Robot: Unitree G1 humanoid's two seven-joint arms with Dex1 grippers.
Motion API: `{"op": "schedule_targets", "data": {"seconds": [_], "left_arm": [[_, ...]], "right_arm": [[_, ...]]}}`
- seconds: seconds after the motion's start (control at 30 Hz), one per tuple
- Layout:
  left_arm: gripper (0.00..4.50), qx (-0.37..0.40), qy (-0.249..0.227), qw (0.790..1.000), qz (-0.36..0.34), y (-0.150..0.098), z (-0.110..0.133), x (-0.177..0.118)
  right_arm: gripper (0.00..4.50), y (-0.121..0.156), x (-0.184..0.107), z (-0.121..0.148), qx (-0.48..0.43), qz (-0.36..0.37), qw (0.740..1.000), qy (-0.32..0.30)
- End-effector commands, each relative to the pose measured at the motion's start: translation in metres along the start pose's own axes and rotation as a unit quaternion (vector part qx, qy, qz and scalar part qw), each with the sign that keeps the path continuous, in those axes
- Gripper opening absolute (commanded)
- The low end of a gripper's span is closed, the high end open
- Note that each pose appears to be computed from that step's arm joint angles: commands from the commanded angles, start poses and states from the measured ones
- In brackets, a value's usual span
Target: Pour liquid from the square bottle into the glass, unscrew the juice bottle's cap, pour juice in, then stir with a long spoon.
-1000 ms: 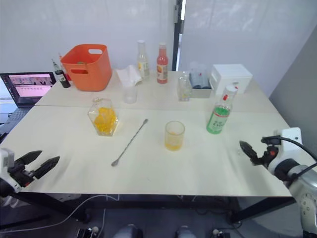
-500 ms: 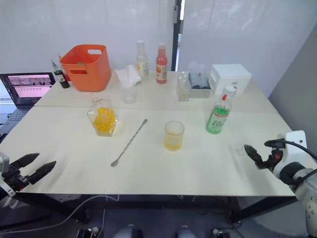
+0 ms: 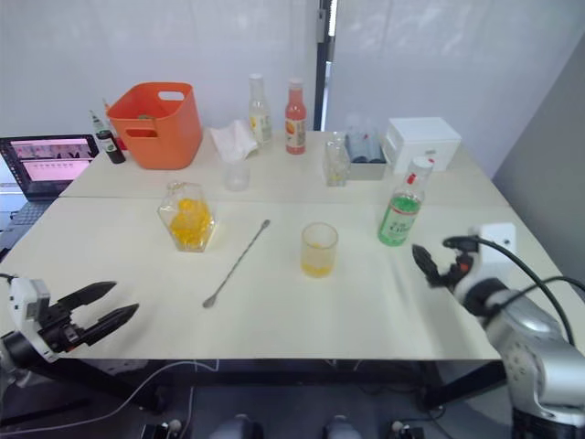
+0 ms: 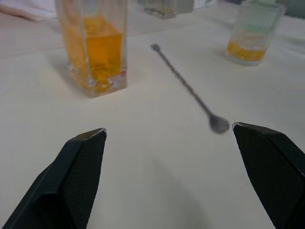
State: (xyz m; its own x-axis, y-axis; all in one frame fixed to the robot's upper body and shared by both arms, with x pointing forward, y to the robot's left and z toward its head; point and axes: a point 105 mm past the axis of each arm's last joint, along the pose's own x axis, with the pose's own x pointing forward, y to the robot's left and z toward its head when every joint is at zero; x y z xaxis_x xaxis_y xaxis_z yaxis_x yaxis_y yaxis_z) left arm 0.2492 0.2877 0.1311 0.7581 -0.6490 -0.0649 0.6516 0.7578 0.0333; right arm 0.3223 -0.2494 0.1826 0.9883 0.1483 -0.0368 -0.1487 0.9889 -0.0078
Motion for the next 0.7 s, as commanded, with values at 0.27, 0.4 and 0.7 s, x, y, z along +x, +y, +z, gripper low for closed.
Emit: {"op": "schedule_targets", "data": {"seconds": [0.27, 0.4, 0.7], "left_arm": [[4.47, 0.001, -0.059, 0.974, -0.217, -0.08, 0.053, 0.064], [4.47, 0.009, -0.057, 0.965, -0.254, -0.097, 0.06, 0.074], [4.47, 0.01, -0.062, 0.959, -0.277, -0.113, 0.072, 0.088]], "right_arm": [[4.5, -0.005, 0.063, 0.055, -0.015, 0.005, 0.997, -0.073], [4.5, -0.01, 0.076, 0.061, -0.032, 0.021, 0.996, -0.076], [4.5, -0.007, 0.094, 0.076, -0.04, 0.049, 0.993, -0.097]]}}
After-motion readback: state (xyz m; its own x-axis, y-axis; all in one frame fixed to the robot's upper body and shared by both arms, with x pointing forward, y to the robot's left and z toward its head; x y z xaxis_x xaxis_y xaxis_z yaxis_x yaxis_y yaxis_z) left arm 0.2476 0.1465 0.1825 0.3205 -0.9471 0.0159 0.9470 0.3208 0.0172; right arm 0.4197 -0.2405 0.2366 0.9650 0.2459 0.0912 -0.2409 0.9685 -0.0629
